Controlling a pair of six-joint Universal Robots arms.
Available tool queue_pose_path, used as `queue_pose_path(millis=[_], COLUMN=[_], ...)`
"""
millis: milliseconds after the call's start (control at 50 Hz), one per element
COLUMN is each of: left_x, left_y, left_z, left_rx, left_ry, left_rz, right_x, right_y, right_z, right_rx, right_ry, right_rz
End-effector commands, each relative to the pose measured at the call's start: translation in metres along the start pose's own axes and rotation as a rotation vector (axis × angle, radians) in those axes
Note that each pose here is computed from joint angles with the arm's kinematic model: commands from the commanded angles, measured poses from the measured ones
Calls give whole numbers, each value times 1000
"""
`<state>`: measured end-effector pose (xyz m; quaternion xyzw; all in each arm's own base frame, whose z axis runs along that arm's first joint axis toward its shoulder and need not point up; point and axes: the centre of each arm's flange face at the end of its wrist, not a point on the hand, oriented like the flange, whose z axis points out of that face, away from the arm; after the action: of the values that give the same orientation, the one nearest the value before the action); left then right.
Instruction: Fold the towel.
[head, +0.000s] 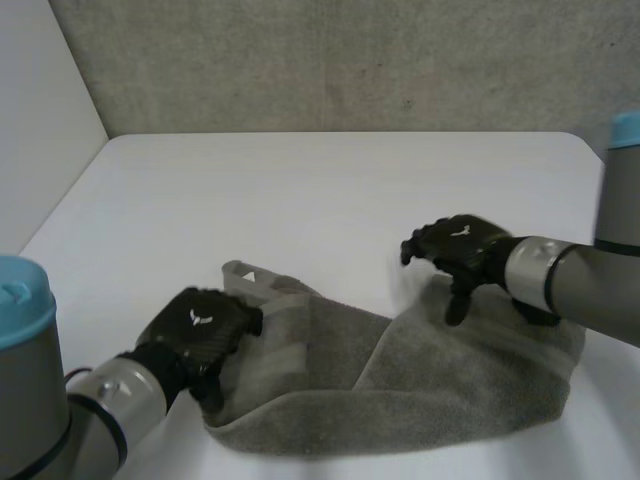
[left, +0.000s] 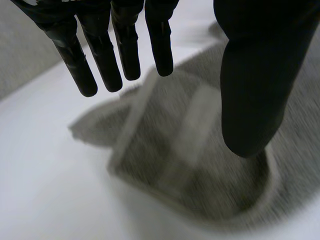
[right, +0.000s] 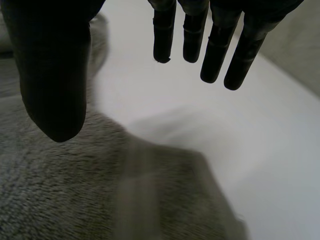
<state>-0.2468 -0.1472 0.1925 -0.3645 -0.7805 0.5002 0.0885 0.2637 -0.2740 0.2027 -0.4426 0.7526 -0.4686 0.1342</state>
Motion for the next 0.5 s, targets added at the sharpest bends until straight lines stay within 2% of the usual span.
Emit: queue_pose_path(millis=[20, 180, 360, 500], left_x=[5, 11, 14, 14], left_y=[23, 43, 45, 45], left_z=[-9, -14, -6, 4], left_rx=[-61, -126, -104, -79], left_ry=[13, 38, 81, 74], left_rz=[-14, -28, -89, -92], right_x=[-15, -19, -23, -27], right_y=[7, 14, 17, 18], right_z=[30, 50, 50, 45], right_rx=[-82, -102, -112, -119], right_ry=[-123, -142, -154, -165], right_rz=[-27, -26, -24, -23])
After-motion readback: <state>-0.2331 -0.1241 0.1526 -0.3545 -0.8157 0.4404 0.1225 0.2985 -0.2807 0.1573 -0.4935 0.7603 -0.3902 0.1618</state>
